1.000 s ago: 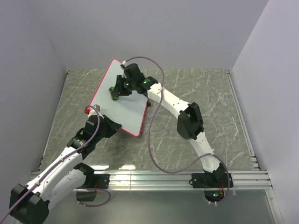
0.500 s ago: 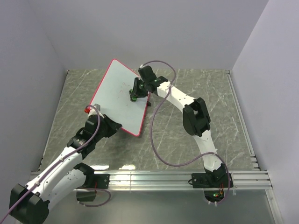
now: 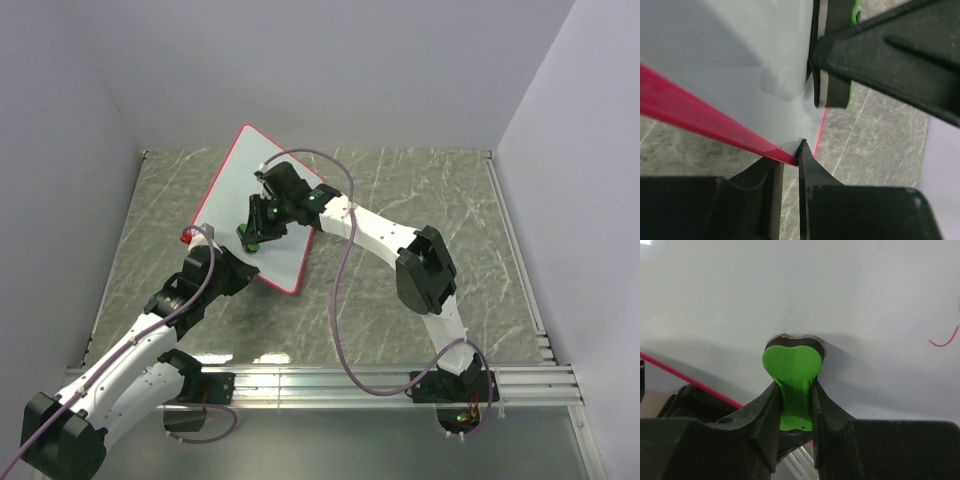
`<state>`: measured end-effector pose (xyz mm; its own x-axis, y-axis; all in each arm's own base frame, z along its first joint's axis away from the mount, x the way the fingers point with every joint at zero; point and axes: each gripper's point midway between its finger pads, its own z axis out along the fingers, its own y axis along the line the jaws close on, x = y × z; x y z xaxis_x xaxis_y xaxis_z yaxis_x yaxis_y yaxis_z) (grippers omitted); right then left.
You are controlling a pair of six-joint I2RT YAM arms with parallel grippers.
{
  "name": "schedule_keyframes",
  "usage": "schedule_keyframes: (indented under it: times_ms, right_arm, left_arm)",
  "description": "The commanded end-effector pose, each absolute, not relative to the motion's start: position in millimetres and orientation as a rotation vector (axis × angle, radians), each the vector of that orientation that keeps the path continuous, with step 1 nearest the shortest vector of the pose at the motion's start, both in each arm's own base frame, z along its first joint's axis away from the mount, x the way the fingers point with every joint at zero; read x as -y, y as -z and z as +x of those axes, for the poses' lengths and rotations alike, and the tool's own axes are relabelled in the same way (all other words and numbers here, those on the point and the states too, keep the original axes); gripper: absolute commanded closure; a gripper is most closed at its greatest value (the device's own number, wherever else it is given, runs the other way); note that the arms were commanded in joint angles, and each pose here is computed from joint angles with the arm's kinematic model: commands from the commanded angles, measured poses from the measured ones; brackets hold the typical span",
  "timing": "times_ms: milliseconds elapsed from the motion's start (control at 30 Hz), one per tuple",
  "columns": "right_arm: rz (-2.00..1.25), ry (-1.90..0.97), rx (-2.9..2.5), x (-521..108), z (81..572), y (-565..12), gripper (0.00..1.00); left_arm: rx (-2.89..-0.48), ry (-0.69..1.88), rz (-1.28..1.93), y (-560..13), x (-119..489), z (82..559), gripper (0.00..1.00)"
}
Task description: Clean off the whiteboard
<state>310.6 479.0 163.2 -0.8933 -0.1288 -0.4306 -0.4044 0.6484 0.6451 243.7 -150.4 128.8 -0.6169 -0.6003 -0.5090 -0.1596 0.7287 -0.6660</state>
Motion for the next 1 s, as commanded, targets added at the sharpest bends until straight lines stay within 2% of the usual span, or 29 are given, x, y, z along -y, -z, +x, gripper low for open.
schedule_keyframes:
  times_ms: [0,133,300,433,600,767,967]
  right_arm:
    - [-0.492,-1.108,-2.757,-472.1,260.8,-102.3,1.00]
    - [-0.391,-1.049,-2.790,-447.9,277.9,-86.3,1.00]
    - [-0.220,-0.962,-2.810,-409.6,322.5,-62.9,1.00]
    - [-0.189,-0.907,-2.784,-406.3,357.9,-60.4,1.00]
    - [-0.172,-0.881,-2.807,-414.7,375.5,-45.8,1.00]
    - [-0.146,-0.986,-2.745,-437.2,388.5,-65.5,1.00]
    - [-0.334,-1.415,-2.420,-505.8,393.8,-159.9,1.00]
  left_arm:
    - [-2.354,0.854,-0.278,-118.2,177.9,206.4,1.00]
    - [-2.352,0.854,-0.280,-118.8,177.5,206.2,1.00]
    - [-2.351,0.854,-0.278,-119.1,177.4,206.1,1.00]
    - [-2.353,0.856,-0.275,-118.9,178.0,206.3,1.00]
    - [-2.356,0.854,-0.277,-118.6,177.7,206.6,1.00]
    - [-2.359,0.858,-0.271,-117.5,178.5,206.1,1.00]
    - [-2.382,0.854,-0.258,-111.5,180.0,205.6,1.00]
